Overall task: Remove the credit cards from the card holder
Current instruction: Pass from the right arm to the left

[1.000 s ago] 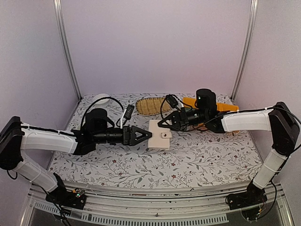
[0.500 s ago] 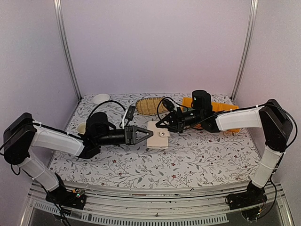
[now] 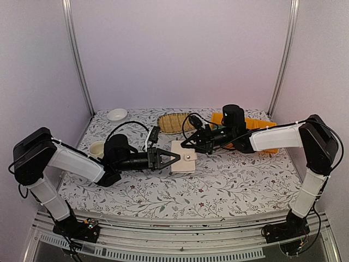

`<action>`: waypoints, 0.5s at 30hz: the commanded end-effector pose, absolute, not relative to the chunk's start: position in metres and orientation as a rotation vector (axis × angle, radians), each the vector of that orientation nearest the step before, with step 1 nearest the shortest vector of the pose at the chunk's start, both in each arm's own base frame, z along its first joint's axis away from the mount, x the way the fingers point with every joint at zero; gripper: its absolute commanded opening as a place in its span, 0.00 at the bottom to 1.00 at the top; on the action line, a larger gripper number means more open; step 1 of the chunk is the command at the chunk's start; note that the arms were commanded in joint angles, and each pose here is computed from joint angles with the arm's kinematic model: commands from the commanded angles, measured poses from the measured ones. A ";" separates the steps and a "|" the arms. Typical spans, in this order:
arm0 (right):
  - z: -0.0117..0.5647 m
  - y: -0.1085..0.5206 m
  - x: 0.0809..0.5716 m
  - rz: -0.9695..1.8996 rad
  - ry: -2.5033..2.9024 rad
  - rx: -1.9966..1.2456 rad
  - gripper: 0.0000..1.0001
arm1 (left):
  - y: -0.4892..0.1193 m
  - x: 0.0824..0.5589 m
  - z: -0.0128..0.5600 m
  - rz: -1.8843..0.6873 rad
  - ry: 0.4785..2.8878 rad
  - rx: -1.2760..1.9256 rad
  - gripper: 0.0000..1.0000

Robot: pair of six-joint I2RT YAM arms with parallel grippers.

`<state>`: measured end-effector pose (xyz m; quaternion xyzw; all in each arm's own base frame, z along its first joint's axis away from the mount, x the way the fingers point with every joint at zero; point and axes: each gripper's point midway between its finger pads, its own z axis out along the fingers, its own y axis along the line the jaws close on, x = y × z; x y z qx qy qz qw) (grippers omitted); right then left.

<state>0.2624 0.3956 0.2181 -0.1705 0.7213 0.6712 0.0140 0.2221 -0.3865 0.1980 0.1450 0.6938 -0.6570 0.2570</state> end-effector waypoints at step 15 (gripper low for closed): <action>0.250 0.365 0.286 1.926 1.955 -0.760 0.64 | -0.384 0.213 0.228 -1.858 1.769 0.407 0.00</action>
